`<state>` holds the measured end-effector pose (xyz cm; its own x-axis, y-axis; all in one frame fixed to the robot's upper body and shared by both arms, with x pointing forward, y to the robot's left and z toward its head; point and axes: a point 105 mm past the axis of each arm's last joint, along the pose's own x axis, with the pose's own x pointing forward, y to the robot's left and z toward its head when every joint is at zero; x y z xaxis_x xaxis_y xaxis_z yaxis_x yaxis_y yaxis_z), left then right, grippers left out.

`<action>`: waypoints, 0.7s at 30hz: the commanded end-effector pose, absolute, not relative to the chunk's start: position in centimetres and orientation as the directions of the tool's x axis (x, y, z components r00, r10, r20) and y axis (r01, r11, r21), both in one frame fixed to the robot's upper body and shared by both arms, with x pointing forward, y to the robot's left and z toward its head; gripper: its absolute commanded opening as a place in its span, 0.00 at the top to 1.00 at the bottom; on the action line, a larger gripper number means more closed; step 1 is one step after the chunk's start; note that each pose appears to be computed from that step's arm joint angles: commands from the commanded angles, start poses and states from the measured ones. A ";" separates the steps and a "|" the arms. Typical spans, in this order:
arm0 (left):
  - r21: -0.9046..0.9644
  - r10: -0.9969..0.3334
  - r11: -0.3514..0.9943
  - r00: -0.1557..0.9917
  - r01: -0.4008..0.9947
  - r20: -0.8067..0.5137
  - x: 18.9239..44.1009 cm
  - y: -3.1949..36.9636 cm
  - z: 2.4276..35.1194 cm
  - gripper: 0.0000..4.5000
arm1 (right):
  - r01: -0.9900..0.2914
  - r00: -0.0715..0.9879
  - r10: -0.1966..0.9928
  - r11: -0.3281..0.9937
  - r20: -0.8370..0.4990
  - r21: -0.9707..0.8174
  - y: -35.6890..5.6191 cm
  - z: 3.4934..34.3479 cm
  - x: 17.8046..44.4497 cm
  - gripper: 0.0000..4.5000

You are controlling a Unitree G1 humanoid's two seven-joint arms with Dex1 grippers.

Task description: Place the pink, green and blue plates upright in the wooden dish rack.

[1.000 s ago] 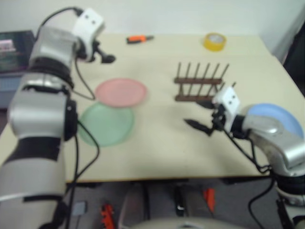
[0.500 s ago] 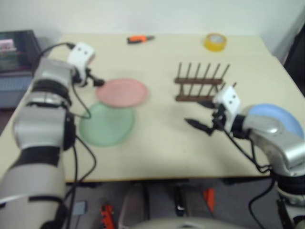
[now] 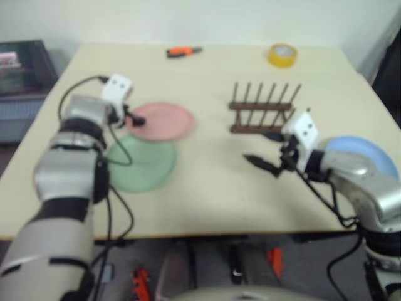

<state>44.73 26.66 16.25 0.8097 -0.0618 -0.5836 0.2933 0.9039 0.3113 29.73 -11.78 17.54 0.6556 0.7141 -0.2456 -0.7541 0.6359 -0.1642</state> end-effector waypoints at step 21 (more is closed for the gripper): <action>0.268 -0.074 0.926 0.825 0.266 -0.560 44.9 26.4 15.5 1.00 | -0.737 0.676 0.711 0.646 -0.193 -0.198 -12.0 19.1 29.3 0.00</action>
